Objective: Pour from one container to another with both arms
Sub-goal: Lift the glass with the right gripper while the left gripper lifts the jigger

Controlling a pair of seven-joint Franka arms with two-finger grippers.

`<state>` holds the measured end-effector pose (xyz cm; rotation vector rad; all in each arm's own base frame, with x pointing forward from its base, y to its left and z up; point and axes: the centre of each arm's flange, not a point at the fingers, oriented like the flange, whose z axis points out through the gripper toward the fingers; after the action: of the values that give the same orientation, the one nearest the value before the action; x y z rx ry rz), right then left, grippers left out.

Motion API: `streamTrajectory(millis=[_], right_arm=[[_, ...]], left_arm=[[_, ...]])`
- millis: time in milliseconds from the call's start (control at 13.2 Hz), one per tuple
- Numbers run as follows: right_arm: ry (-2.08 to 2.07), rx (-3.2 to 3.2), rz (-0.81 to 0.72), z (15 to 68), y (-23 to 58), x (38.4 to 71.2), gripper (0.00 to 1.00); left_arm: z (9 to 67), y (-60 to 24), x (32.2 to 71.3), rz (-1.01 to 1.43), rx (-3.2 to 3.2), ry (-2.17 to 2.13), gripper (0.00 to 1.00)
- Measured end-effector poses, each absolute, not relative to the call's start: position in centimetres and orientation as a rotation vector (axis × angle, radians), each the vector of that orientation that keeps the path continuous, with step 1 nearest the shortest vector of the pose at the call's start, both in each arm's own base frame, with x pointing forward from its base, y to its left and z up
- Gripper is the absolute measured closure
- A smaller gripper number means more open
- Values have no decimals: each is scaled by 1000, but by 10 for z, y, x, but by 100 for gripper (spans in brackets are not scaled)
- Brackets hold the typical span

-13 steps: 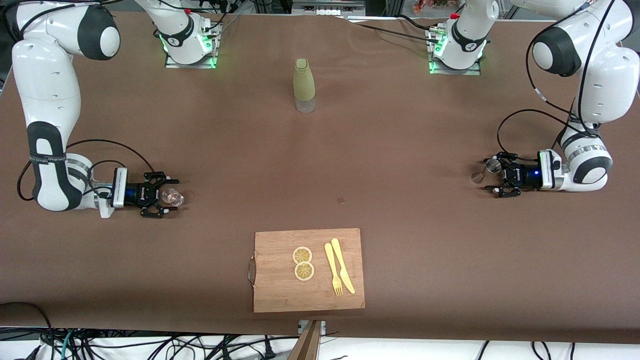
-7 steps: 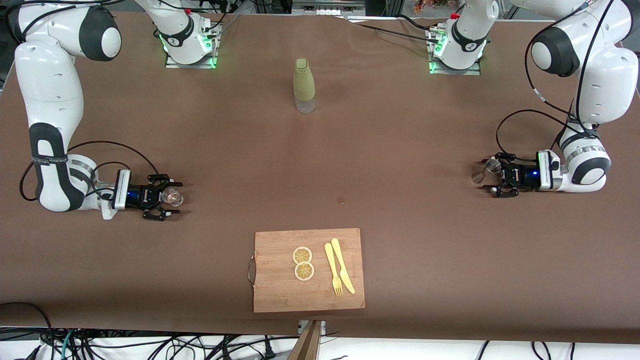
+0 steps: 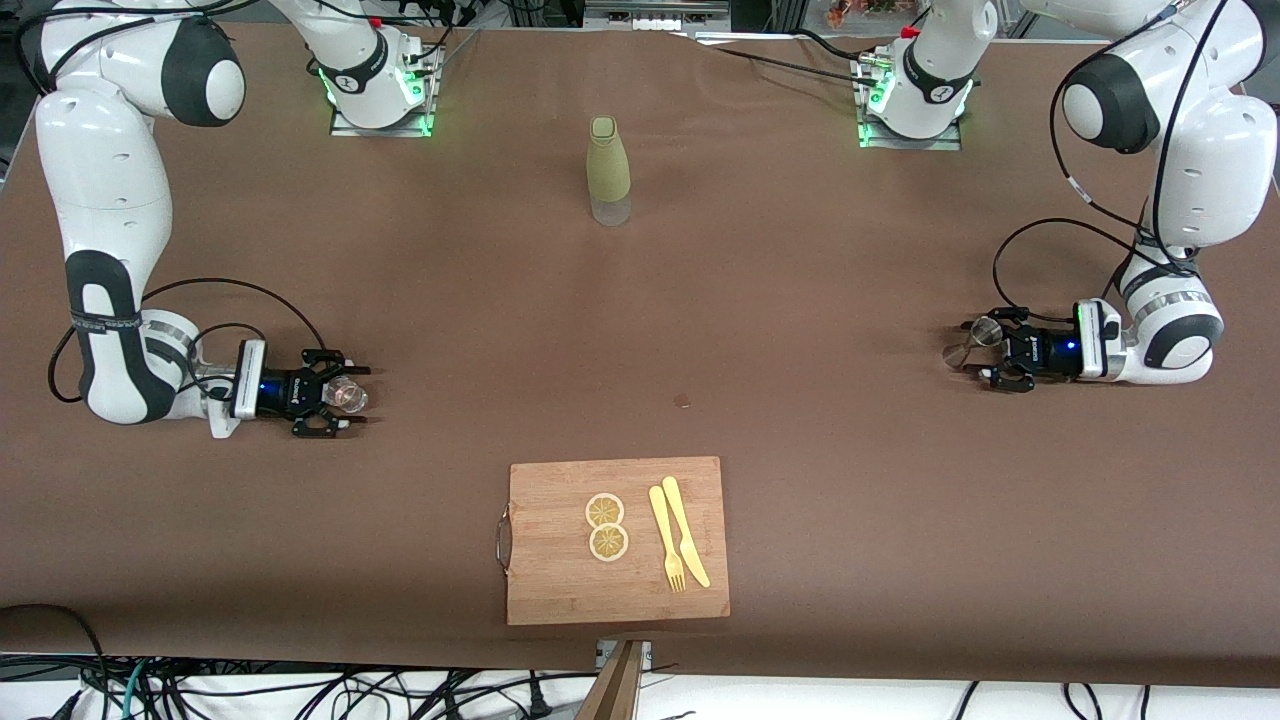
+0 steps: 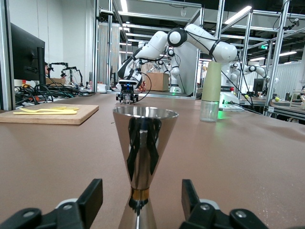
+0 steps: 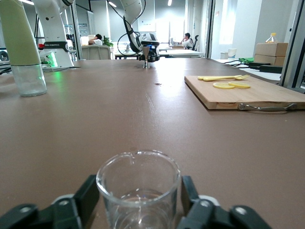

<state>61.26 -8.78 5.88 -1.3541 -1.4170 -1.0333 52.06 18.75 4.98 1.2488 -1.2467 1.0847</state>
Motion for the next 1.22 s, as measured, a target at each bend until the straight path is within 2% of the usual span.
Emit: streamTrajectory(millis=[76, 152, 228, 380, 456, 1215], right_arm=[[-1417, -1354, -1033, 59, -88, 613, 42], [-1417, -1354, -1033, 59, -88, 613, 51], [-1416, -1354, -1033, 59, -88, 613, 61], [-1415, -1355, -1032, 59, -88, 613, 82], [-1411, -1358, -1029, 59, -88, 613, 88], [-1265, -1356, -965, 67, -70, 616, 88]], left_arm=[[50, 187, 520, 1085, 1247, -1246, 37], [50, 187, 520, 1086, 1246, -1245, 38], [50, 187, 520, 1086, 1245, -1244, 47], [49, 188, 518, 1086, 1247, -1239, 73], [50, 189, 517, 1093, 1244, -1233, 79], [50, 189, 517, 1089, 1250, -1225, 79]])
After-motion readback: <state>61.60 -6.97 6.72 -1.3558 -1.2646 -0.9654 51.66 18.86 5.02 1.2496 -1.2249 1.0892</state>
